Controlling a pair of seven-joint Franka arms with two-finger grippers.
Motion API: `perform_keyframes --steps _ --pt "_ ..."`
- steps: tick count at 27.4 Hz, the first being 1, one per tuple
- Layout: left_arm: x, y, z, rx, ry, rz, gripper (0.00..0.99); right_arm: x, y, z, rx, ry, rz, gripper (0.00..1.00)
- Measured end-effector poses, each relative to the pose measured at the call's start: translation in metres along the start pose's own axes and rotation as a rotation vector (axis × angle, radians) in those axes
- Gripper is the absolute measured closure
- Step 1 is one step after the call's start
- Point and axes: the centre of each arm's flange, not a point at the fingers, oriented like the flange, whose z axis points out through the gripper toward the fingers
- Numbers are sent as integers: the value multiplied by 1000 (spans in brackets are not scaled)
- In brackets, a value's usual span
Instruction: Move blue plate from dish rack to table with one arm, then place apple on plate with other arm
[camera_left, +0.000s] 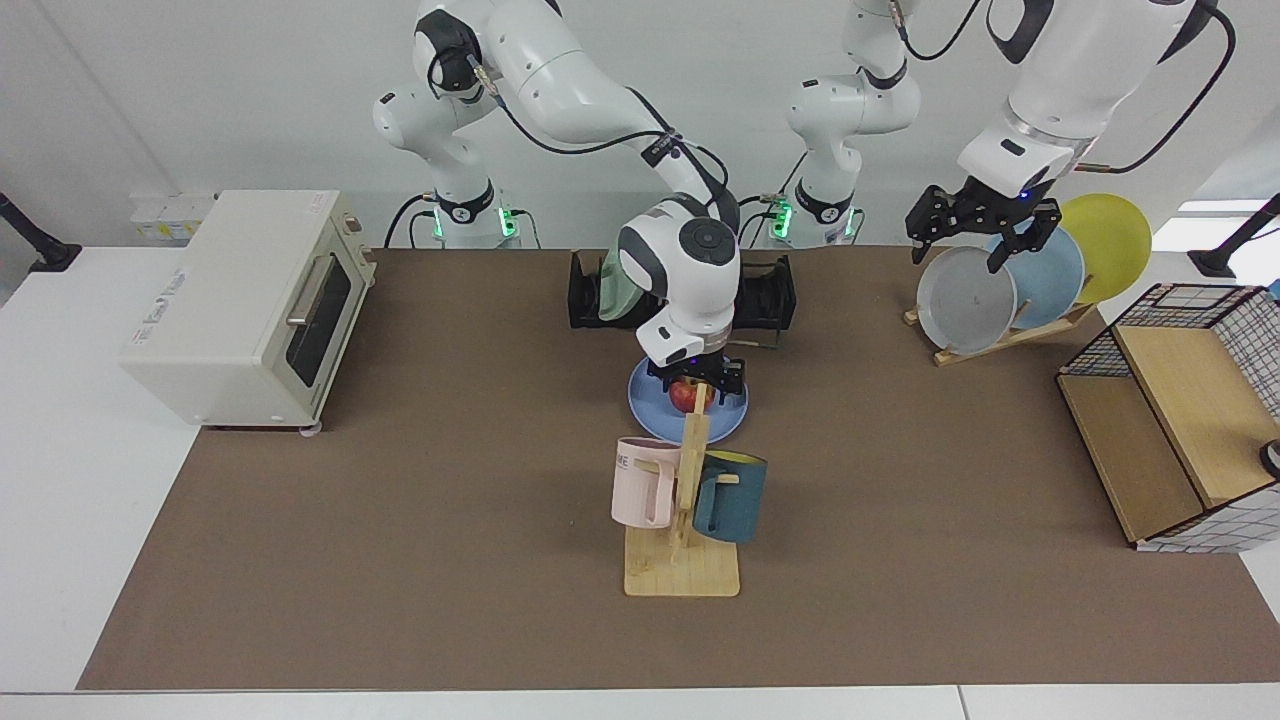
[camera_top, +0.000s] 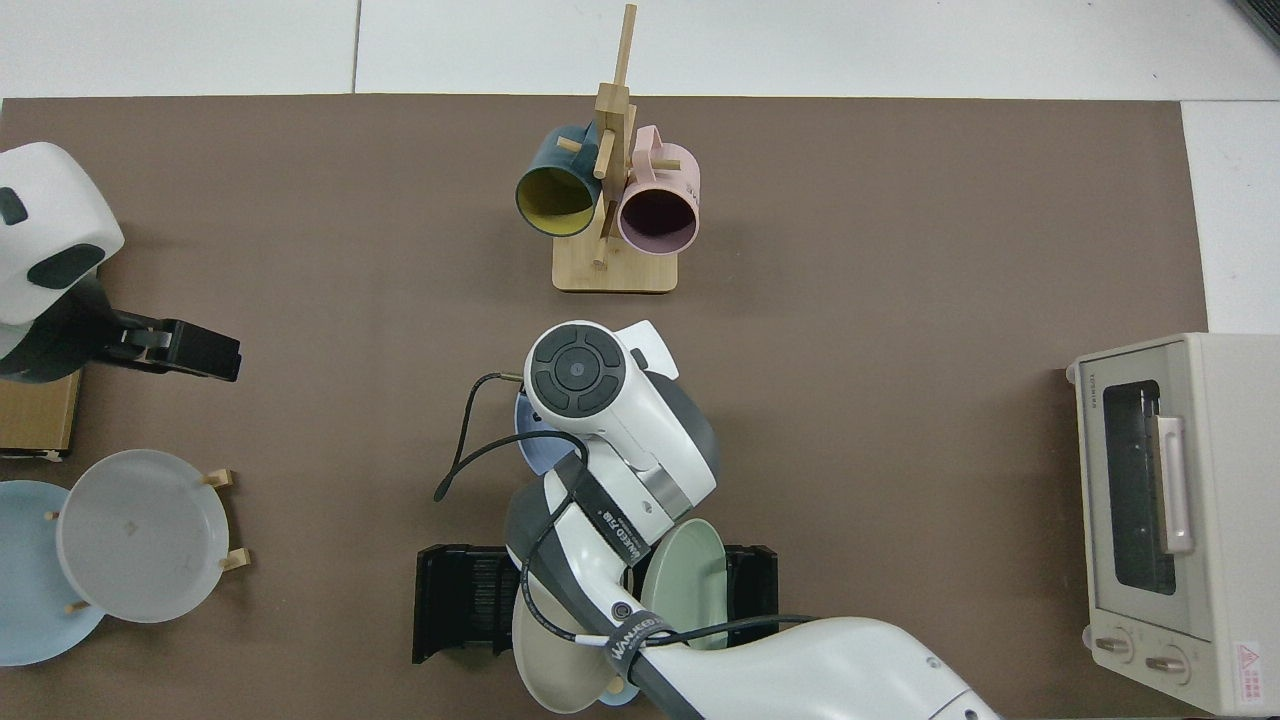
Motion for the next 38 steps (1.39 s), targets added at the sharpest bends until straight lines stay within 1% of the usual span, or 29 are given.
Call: perform_keyframes --steps 4,7,11,14,16,21,24,27,32,38 --pt "0 -2 0 0 1 -4 0 5 6 -27 -4 -4 11 0" --pt "-1 -5 -1 0 1 -9 0 17 16 -56 2 0 20 0" --pt "-1 -10 -1 0 1 -18 0 55 52 -105 29 15 -1 0" --pt "-1 -12 -1 -1 1 -21 0 88 92 -138 71 1 -10 0" --pt "-1 -13 -1 -1 1 -23 0 107 119 -153 75 -8 -17 0" --pt "-1 -13 -2 -1 1 -24 0 140 178 -174 66 -18 -79 0" --pt "-1 -13 -2 -1 1 -24 0 155 209 -182 65 -11 -123 0" --pt "-1 -13 -2 -1 1 -24 0 166 238 -187 56 -4 -177 0" --pt "-2 -13 -2 -1 1 -25 0 176 283 -193 45 2 -283 0" --pt "-2 -13 -2 -1 1 -25 0 177 329 -207 40 13 -330 0"
